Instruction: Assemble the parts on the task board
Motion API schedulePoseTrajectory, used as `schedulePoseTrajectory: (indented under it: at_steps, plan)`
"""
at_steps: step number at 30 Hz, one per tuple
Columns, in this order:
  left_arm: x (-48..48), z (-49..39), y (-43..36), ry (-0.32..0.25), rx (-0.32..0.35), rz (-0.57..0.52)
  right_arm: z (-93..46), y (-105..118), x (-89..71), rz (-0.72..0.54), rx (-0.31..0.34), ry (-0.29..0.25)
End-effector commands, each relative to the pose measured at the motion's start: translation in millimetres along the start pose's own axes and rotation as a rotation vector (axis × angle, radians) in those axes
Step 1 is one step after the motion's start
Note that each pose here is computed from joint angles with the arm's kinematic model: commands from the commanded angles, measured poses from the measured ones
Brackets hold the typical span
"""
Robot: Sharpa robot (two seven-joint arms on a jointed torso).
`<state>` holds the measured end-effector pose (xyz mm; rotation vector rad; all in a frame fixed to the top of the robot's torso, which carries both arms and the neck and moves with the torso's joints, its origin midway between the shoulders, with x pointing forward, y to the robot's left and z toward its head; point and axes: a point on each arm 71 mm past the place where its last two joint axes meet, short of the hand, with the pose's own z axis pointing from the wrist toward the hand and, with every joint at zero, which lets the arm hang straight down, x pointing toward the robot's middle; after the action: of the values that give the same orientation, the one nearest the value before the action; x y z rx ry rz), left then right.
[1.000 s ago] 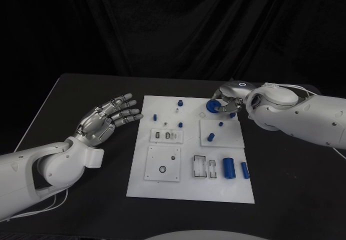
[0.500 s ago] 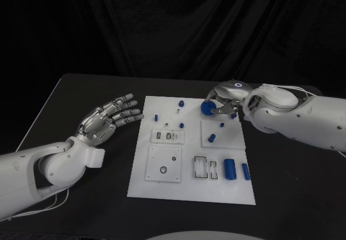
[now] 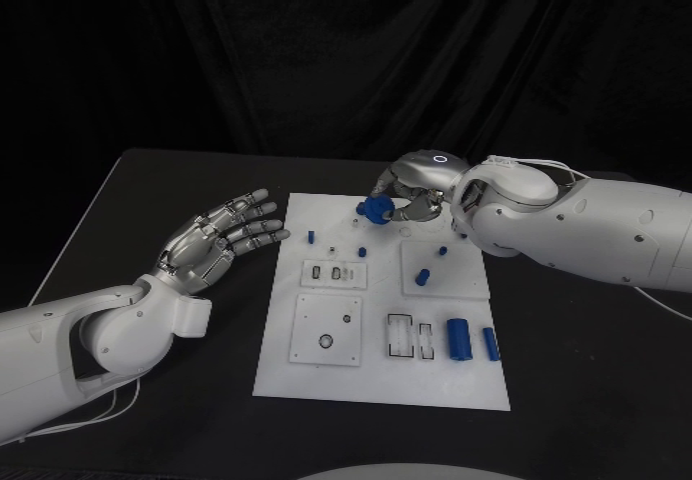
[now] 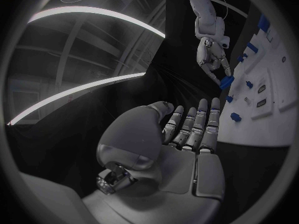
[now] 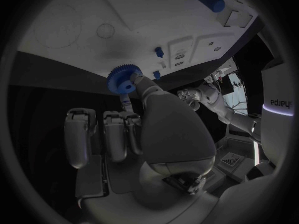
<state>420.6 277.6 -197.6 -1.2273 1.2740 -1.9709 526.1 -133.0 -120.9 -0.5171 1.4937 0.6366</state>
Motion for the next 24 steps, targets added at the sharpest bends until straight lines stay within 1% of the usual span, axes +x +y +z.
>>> schedulePoseTrajectory:
  at_steps: [1, 10, 24]
  plan:
    - [2.1, 0.6, -6.9, 0.011, 0.104, -0.016, 3.8, 4, 6.6, 0.028, -0.019, 0.032]
    - [3.4, 1.6, -5.9, 0.014, 0.101, -0.019, 15.1, 10, 17.3, 0.033, -0.029, 0.064]
    - [4.6, 3.7, -4.0, 0.02, 0.093, -0.023, 24.5, 16, 21.3, 0.032, -0.027, 0.077]
